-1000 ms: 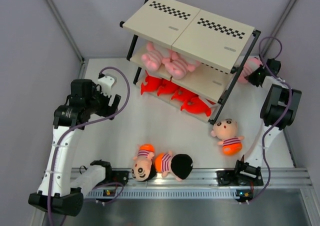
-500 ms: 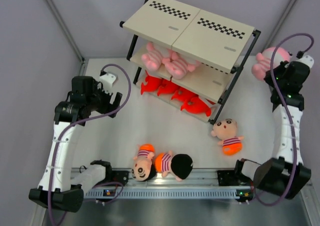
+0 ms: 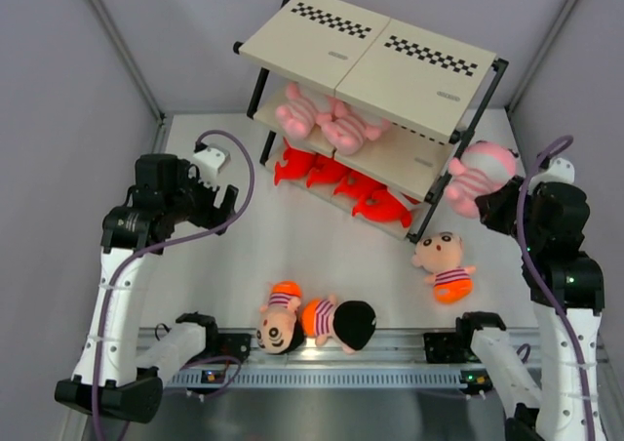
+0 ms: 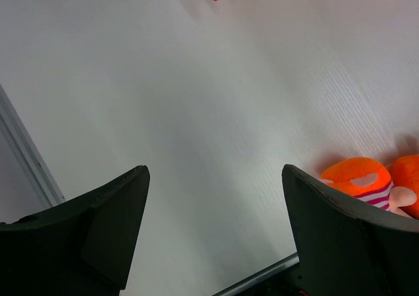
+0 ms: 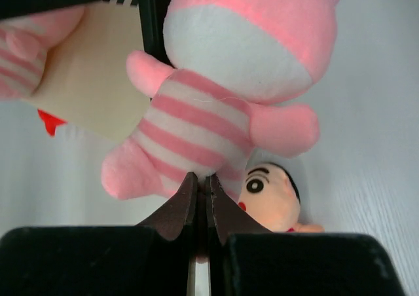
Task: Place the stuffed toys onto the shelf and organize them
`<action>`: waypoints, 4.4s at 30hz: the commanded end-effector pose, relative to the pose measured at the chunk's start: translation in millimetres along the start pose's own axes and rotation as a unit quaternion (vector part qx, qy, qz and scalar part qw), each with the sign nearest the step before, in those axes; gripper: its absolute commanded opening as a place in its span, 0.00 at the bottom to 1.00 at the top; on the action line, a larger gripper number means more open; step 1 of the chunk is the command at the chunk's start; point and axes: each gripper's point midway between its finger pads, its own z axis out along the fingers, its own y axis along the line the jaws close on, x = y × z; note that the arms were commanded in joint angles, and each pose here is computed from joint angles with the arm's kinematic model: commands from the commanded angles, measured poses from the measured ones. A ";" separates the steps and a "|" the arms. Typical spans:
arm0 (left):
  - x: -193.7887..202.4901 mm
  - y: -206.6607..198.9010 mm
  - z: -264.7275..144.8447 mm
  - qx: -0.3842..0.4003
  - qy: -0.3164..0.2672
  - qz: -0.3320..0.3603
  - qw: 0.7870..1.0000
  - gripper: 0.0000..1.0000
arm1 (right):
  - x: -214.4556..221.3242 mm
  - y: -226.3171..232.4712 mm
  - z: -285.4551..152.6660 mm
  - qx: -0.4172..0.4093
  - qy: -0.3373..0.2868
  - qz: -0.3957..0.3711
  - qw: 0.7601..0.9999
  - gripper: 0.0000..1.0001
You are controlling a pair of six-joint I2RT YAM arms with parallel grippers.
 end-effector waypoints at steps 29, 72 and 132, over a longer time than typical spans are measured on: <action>-3.2 -0.8 -3.0 0.001 -0.013 0.009 1.000 0.88 | 21.2 131.8 -89.0 -0.372 0.126 0.037 0.919 0.00; -10.3 9.5 -4.7 -0.018 -0.013 0.027 0.999 0.89 | 5.4 127.3 53.2 -0.169 -0.082 0.144 0.972 0.00; 132.0 -186.0 104.8 0.392 0.146 0.399 0.816 0.84 | 63.5 143.5 -25.4 -0.337 0.062 -0.127 0.931 0.63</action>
